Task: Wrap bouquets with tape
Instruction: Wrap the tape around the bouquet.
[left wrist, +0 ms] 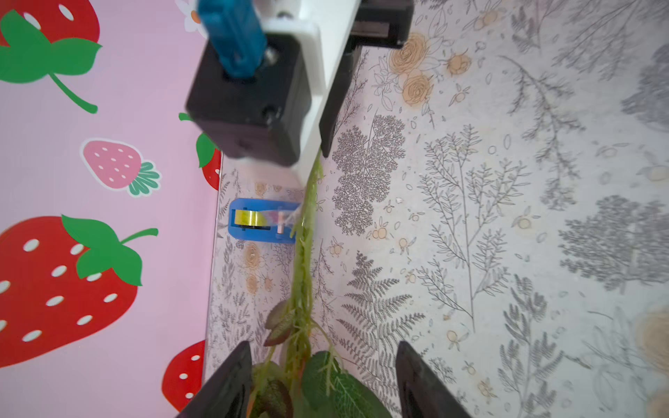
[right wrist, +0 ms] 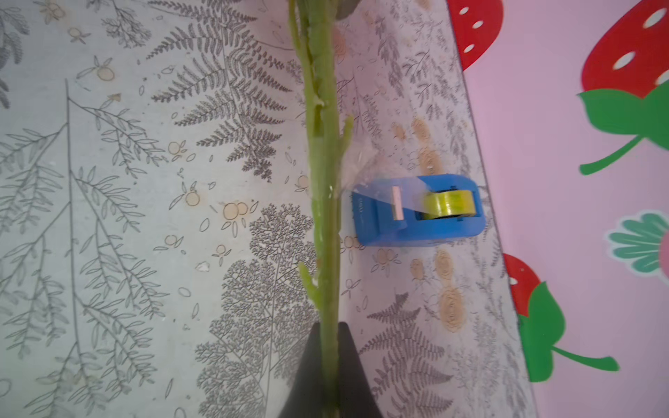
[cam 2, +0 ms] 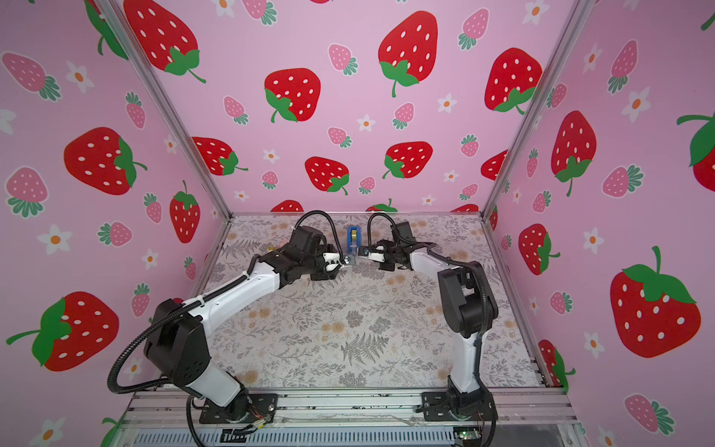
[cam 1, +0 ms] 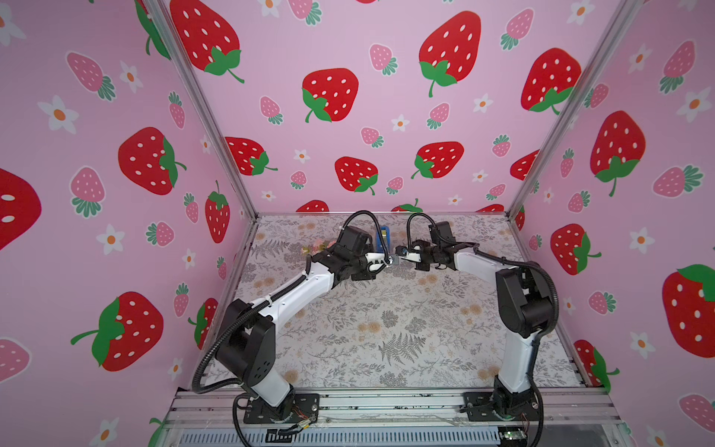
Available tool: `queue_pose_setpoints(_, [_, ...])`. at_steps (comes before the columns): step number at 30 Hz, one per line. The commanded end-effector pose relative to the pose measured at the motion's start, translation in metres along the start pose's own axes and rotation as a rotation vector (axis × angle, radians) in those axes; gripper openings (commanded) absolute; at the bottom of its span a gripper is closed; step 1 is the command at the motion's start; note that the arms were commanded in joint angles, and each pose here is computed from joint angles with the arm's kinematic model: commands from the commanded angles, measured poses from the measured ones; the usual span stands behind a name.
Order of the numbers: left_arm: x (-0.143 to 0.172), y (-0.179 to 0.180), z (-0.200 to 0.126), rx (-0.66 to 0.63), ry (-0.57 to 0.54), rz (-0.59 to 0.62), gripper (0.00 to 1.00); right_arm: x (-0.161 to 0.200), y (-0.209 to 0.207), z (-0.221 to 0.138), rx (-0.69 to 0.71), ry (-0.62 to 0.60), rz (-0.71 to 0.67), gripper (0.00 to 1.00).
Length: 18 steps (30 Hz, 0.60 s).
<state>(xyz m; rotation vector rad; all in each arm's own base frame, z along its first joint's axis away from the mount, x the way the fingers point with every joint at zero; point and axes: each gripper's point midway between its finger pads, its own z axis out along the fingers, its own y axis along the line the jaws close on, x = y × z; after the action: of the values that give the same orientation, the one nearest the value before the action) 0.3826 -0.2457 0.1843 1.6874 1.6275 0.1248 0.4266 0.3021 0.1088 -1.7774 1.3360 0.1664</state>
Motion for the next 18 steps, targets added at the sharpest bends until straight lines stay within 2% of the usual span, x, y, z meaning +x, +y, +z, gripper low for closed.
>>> queue_pose_setpoints(1, [-0.001,-0.01,-0.014,0.136,-0.039,-0.123,0.65,-0.033,-0.024,-0.009,0.149,-0.084,-0.171,0.0])
queue_pose_setpoints(5, [0.0,0.001,-0.011,0.173,-0.027,-0.165,0.65,-0.049,-0.024,-0.018,0.26,-0.16,-0.255,0.0])
queue_pose_setpoints(9, [-0.008,0.01,-0.006,0.235,-0.03,-0.194,0.65,-0.053,-0.015,-0.022,0.318,-0.17,-0.358,0.0])
queue_pose_setpoints(14, [-0.012,0.005,0.009,0.365,0.01,-0.221,0.65,-0.055,-0.016,-0.03,0.399,-0.164,-0.394,0.0])
queue_pose_setpoints(18, [-0.011,0.008,0.026,0.361,0.03,-0.202,0.64,-0.061,-0.015,-0.032,0.409,-0.175,-0.419,0.0])
